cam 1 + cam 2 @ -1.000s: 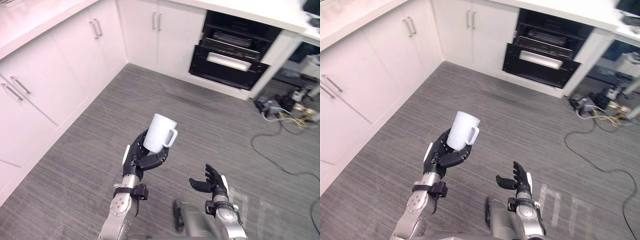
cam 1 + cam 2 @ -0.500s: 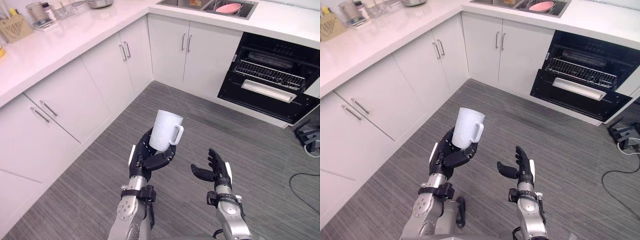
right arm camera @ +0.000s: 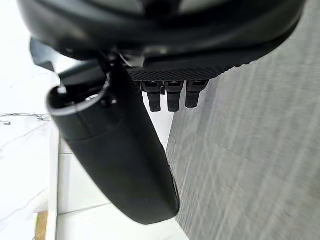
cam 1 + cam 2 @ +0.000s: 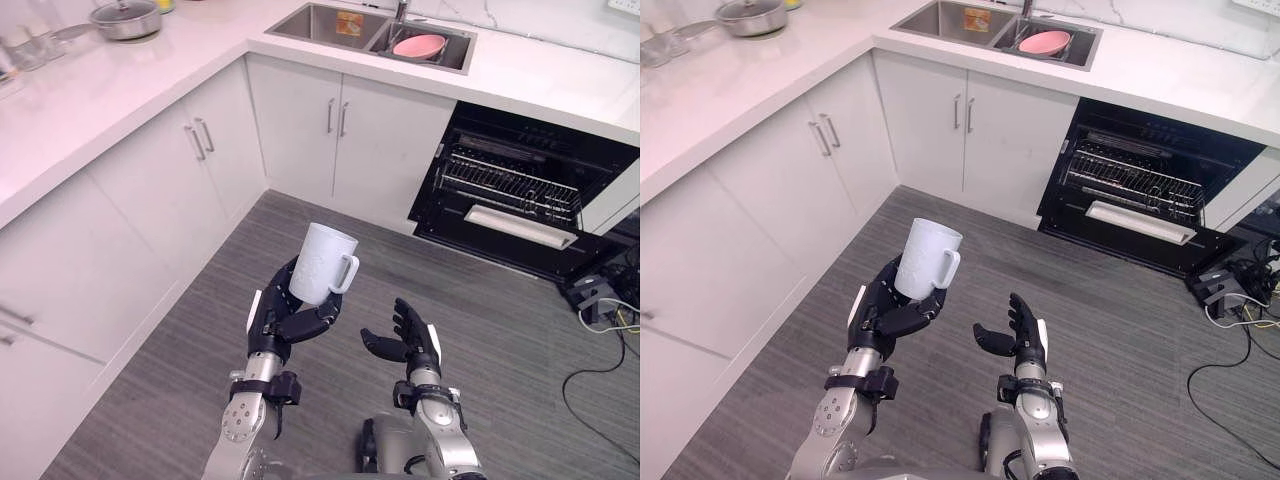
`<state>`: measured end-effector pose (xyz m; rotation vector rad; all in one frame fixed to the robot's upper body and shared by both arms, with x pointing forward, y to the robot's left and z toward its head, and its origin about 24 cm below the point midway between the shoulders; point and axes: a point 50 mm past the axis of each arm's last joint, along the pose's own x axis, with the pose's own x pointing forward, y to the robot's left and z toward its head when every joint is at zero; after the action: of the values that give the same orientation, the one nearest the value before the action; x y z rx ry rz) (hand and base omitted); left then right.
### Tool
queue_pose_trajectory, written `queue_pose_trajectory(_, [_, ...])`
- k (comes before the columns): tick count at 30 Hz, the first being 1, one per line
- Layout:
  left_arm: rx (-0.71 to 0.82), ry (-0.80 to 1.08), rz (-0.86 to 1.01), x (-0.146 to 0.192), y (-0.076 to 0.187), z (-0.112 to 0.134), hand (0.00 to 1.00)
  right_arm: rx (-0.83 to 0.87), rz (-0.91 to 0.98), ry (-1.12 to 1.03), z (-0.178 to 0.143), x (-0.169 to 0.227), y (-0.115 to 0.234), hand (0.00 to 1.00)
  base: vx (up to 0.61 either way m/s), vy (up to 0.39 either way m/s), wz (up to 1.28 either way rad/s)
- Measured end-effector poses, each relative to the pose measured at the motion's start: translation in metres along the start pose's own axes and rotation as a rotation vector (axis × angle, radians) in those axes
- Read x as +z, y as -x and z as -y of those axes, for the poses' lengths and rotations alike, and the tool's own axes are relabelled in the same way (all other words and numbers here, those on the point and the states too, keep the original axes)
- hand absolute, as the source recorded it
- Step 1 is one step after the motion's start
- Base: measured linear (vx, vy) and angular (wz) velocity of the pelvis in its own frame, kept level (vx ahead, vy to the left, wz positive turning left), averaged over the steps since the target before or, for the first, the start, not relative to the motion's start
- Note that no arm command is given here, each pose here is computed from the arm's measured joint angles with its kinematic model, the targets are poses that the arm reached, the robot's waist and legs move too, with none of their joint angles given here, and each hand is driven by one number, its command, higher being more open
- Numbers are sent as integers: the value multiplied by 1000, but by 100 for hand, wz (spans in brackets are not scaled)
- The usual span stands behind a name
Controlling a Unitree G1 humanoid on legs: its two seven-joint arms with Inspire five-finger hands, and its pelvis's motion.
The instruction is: Walk over to the sink, pick up the cup, carry it to the dishwasher, place the cup inside the dishwasher, then close the dishwasher door
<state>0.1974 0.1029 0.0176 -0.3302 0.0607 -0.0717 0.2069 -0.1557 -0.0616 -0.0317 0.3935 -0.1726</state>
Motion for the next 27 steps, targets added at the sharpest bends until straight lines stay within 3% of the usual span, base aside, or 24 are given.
queue_pose_trajectory(5, [10,32,-27,-5,2,4,30,-14,15,-11,4,-2,16,90,531,-138,9])
queue_pose_trajectory(8, [1,54,23,5,2,8,30,-8,125,-41,2,22,16,90,344,29,-34])
queue_pose_trajectory(13, [20,64,16,3,6,5,30,-24,127,-27,6,24,9,90,297,214,-35])
queue_pose_trajectory(19, [87,5,-40,-6,11,-17,30,-8,38,-71,-2,8,7,90,344,246,-34])
queue_pose_trajectory(27, [81,-28,21,10,13,-18,30,43,146,-180,-21,37,10,90,251,56,-70])
